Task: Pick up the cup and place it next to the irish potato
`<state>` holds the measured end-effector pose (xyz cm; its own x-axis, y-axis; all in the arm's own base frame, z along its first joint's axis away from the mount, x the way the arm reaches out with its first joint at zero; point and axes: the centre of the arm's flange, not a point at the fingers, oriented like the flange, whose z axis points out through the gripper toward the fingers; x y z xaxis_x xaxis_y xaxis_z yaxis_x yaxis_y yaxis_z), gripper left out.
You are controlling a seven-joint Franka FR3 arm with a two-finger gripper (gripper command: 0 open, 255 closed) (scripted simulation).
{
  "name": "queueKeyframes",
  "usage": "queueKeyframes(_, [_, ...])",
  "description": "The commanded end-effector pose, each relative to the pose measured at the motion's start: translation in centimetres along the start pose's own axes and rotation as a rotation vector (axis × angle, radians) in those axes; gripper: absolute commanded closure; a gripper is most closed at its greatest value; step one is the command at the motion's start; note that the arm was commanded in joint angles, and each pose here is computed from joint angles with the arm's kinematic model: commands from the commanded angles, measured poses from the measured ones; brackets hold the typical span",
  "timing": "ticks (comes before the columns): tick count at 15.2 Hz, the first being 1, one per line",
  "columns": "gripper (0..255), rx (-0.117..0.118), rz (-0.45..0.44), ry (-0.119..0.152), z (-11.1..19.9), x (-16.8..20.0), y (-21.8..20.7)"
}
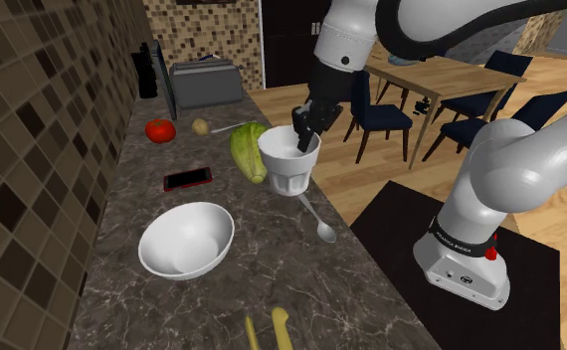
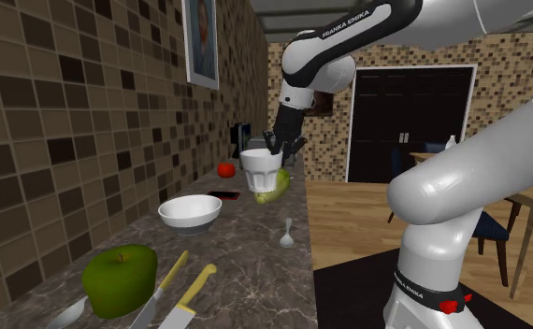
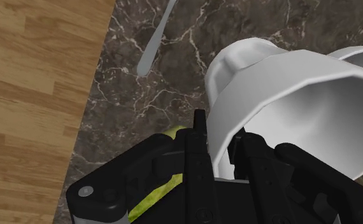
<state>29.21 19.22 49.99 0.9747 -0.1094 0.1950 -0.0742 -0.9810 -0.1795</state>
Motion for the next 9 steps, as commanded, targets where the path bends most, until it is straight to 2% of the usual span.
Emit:
queueKeyframes(1, [255,0.0,0.0,0.0,-1.1,0.2,-0.2])
queueKeyframes(5, [255,0.0,0.0,0.0,-2.8,0.5,-0.5])
queueKeyframes(9, [255,0.0,0.0,0.0,-1.9,5.7,0.2])
